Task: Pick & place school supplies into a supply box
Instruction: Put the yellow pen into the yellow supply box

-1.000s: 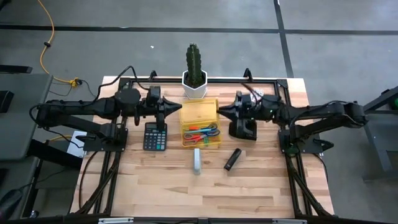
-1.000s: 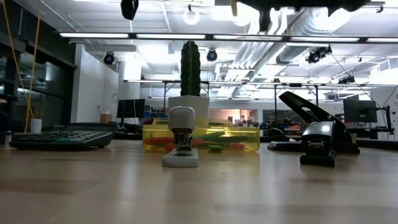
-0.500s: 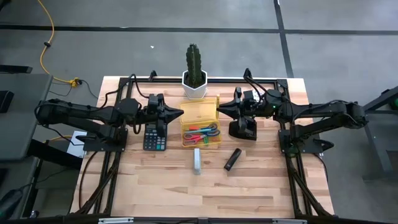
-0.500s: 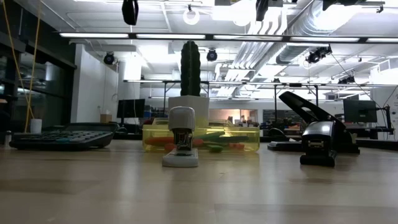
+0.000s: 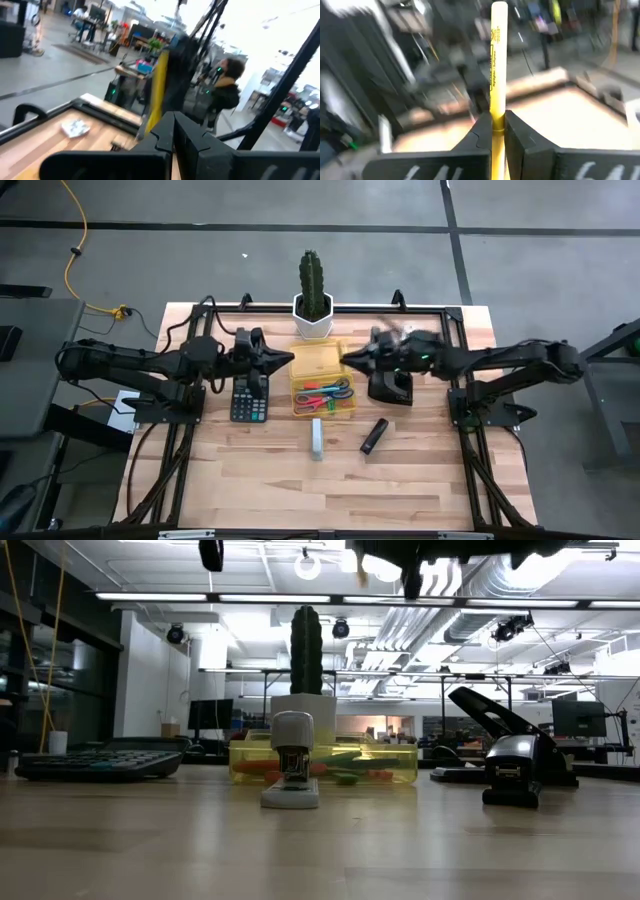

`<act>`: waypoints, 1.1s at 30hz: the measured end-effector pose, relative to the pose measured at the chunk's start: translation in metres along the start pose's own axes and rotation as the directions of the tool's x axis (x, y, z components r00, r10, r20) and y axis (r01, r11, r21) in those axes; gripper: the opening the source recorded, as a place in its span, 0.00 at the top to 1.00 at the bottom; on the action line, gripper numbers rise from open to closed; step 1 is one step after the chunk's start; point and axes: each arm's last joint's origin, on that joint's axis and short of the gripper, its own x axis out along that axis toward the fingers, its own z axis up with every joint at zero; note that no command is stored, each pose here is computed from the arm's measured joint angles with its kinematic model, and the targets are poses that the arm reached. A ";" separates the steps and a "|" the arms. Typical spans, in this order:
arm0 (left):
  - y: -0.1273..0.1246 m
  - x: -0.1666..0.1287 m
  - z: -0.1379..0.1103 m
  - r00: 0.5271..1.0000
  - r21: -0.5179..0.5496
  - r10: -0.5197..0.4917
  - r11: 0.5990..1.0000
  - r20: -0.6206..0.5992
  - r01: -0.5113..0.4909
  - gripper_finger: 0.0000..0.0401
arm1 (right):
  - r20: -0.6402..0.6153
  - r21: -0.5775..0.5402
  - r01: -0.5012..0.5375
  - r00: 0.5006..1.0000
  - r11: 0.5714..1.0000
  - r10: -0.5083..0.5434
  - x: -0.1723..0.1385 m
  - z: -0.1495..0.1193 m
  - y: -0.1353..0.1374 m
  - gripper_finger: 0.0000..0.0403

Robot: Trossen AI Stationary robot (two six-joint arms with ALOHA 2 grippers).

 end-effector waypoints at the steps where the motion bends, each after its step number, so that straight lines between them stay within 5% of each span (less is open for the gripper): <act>1: -0.001 0.000 0.002 1.000 -0.003 -0.013 1.000 0.013 0.013 1.00 | -0.049 0.010 0.031 0.998 0.999 -0.030 0.006 -0.008 -0.002 1.00; 7: -0.003 0.000 0.004 0.998 -0.007 -0.046 0.999 0.038 0.046 1.00 | -0.383 0.024 0.158 0.913 0.987 -0.137 0.054 -0.049 -0.014 1.00; 14: -0.002 0.000 0.005 0.998 0.000 -0.040 0.999 0.040 0.040 1.00 | -0.725 -0.050 0.142 0.676 0.989 -0.134 0.097 -0.090 -0.023 1.00; 19: -0.002 0.000 0.005 0.999 0.000 -0.024 1.000 0.046 0.024 1.00 | -0.829 -0.094 0.133 0.538 0.987 -0.152 0.111 -0.110 -0.029 0.99; 27: -0.002 0.000 0.005 0.999 -0.001 -0.012 1.000 0.050 0.012 1.00 | -0.849 -0.111 0.113 0.505 0.987 -0.154 0.113 -0.115 -0.030 0.97; 33: -0.001 0.000 0.005 0.998 0.008 0.022 1.000 0.062 -0.022 1.00 | -0.853 -0.094 0.089 0.506 0.992 -0.126 0.113 -0.116 -0.025 0.85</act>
